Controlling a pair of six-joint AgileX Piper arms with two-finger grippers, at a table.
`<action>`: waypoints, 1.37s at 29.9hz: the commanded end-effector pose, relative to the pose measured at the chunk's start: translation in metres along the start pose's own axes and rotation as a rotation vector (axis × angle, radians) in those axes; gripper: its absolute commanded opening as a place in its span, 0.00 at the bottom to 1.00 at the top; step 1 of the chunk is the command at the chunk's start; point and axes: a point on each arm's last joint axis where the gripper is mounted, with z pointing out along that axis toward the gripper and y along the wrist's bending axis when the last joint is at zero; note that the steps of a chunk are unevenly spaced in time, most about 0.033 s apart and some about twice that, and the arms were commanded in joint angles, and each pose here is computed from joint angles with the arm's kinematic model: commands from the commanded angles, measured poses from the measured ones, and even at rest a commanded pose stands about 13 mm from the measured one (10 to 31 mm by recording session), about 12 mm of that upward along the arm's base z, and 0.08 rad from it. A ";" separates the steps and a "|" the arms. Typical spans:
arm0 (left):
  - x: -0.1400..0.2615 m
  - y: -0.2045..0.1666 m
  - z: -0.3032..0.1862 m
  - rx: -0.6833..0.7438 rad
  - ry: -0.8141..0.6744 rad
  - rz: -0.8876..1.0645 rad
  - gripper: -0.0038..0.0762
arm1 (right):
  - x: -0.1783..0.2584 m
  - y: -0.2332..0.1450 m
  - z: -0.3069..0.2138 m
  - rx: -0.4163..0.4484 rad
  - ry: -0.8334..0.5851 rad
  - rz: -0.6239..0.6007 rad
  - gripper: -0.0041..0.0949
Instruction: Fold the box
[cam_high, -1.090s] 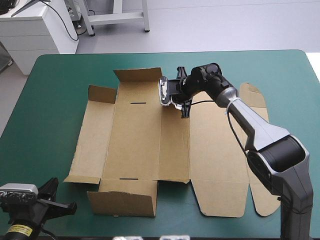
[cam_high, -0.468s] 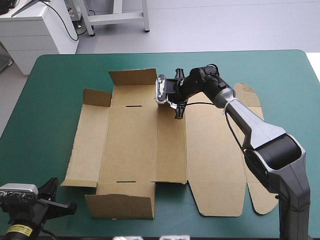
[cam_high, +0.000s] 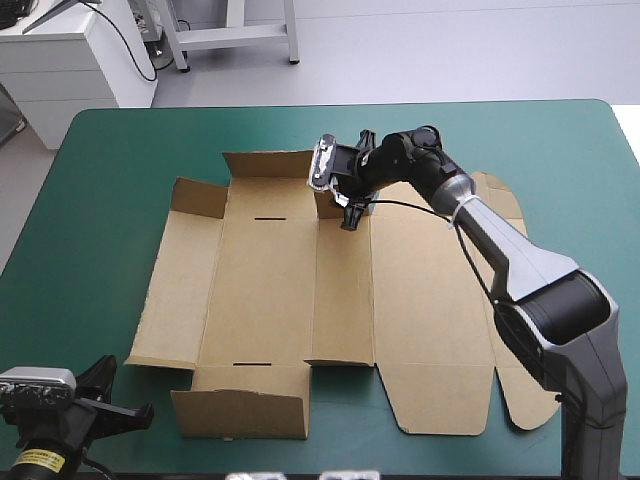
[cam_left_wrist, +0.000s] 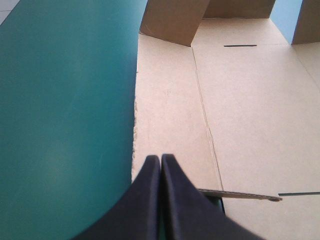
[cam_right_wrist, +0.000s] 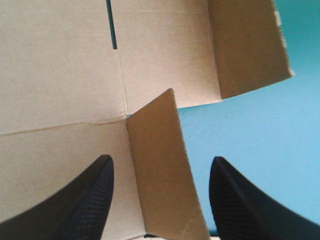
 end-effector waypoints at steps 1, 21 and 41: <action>-0.013 0.000 -0.003 0.002 -0.088 -0.015 0.04 | -0.029 -0.015 -0.076 0.169 -0.103 0.011 0.58; -0.014 0.000 -0.003 0.001 -0.100 -0.015 0.04 | 0.035 -0.003 -0.208 0.191 0.168 0.710 0.04; -0.073 0.009 0.039 -0.048 0.179 -0.030 0.05 | 0.096 0.111 -0.237 0.318 0.020 0.872 0.04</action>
